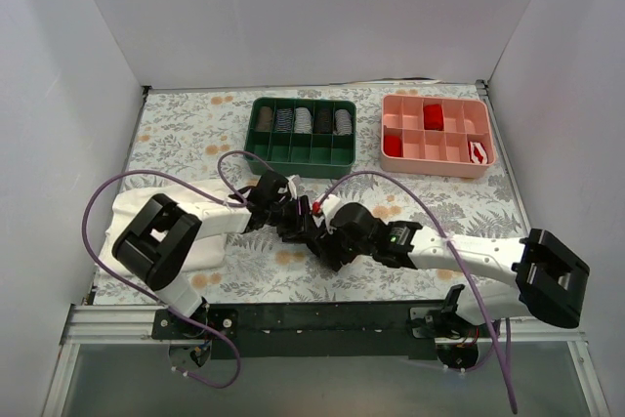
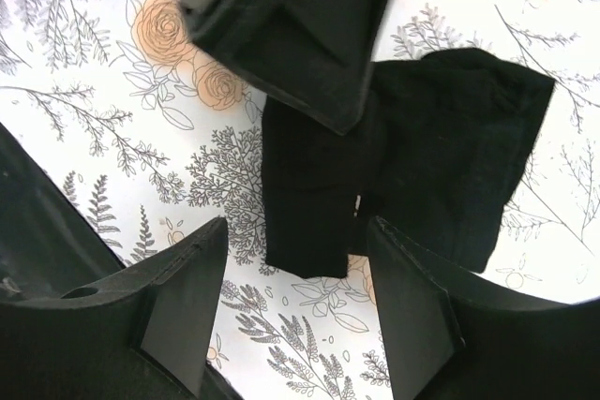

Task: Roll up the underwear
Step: Roll the underwear to the center of the board.

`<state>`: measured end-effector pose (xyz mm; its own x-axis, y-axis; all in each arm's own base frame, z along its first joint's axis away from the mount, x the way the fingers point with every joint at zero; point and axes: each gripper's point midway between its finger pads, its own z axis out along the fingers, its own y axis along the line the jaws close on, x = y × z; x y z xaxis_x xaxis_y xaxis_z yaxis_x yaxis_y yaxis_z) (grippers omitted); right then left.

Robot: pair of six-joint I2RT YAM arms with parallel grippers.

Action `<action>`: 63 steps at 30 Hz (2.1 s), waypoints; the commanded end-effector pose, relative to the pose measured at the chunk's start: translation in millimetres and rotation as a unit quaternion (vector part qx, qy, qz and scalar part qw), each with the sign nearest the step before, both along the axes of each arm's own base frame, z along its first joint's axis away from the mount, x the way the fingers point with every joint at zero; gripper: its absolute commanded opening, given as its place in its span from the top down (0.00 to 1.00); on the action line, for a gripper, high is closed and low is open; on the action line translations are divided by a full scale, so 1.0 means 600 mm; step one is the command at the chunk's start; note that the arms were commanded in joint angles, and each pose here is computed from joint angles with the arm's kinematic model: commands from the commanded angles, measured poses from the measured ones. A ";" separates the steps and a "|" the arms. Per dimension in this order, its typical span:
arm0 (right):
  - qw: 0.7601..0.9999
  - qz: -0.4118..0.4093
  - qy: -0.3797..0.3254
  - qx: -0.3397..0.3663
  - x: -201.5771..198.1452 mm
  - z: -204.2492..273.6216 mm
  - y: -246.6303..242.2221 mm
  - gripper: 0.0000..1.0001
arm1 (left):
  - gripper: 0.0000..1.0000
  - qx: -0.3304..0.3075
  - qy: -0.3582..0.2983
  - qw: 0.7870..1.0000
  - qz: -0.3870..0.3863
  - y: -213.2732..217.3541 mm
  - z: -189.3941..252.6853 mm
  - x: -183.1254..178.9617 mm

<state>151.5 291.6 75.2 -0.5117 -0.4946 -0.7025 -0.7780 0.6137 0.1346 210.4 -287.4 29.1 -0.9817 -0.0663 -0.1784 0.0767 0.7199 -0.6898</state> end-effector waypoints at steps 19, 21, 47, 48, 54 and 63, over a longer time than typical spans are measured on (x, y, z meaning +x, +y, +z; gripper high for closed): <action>0.980 -0.049 -0.123 -0.150 0.002 -0.064 -0.011 0.34 | 0.54 0.145 0.074 0.987 -0.002 0.076 -0.094 -0.051; 0.979 -0.061 -0.125 -0.148 0.005 -0.068 -0.014 0.35 | 0.54 0.143 0.074 0.987 -0.005 0.075 -0.094 -0.052; 0.990 -0.014 -0.086 -0.108 -0.024 -0.083 0.004 0.80 | 0.54 0.151 0.069 0.986 -0.003 0.082 -0.089 -0.052; 0.993 0.001 -0.066 -0.095 -0.036 -0.083 0.012 0.81 | 0.54 0.154 0.070 0.986 -0.002 0.083 -0.088 -0.052; 0.997 0.049 0.054 0.006 -0.063 -0.075 0.034 0.87 | 0.47 0.190 0.055 0.980 0.025 0.106 -0.082 -0.041; 0.978 0.064 0.178 0.084 -0.059 -0.071 0.041 0.89 | 0.25 0.185 -0.010 0.979 0.091 0.113 -0.015 0.018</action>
<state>141.3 301.0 28.9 -0.6329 -0.4587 -0.6238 -0.7443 0.5823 0.3271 218.9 -268.9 37.9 -0.9748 -0.1130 -0.1924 0.0188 0.8176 -0.5755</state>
